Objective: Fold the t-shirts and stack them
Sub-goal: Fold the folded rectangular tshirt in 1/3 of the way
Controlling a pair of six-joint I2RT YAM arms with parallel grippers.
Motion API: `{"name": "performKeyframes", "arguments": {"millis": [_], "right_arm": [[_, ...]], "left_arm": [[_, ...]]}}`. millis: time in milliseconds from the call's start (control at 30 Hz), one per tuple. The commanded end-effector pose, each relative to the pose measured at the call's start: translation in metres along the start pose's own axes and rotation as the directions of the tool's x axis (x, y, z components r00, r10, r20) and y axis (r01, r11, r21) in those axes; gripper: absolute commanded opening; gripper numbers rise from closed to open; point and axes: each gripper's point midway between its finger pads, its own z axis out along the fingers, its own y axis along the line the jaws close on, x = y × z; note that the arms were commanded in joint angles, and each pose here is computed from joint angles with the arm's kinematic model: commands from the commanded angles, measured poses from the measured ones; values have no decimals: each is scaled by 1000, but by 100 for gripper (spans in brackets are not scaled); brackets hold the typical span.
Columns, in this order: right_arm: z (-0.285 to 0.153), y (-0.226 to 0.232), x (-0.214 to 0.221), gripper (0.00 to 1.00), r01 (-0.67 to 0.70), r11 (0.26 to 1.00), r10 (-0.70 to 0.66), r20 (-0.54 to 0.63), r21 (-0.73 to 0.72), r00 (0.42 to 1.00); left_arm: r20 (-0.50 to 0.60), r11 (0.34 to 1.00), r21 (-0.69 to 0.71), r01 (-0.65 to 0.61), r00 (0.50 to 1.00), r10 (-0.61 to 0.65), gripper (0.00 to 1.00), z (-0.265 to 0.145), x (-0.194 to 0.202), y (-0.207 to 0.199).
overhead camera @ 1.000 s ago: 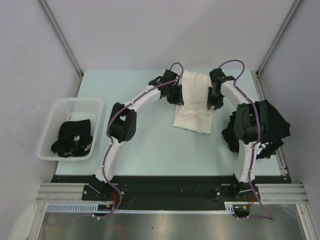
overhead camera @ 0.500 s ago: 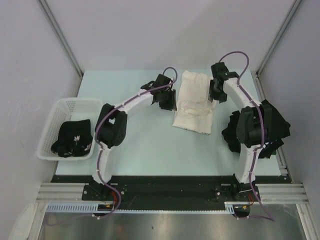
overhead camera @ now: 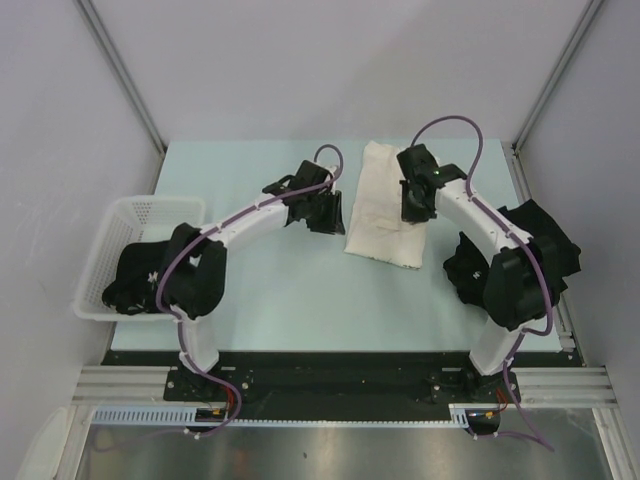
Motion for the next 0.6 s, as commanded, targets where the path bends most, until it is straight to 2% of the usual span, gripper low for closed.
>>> {"name": "performKeyframes", "arguments": {"millis": [0, 133, 300, 567], "right_arm": [[10, 1, 21, 0, -21, 999, 21, -34, 27, 999], [27, 12, 34, 0, 11, 1000, -9, -72, 25, 997], [46, 27, 32, 0, 17, 1000, -18, -67, -15, 998], [71, 29, 34, 0, 50, 998, -52, -86, -24, 995]], "left_arm": [[74, 997, 46, -54, 996, 51, 38, -39, -10, -22], [79, 997, 41, -62, 995, 59, 38, -53, -3, -20], [73, 998, 23, -66, 995, 64, 38, -62, 5, -15], [76, 998, -1, -65, 995, 64, 38, -72, 8, -12]]}}
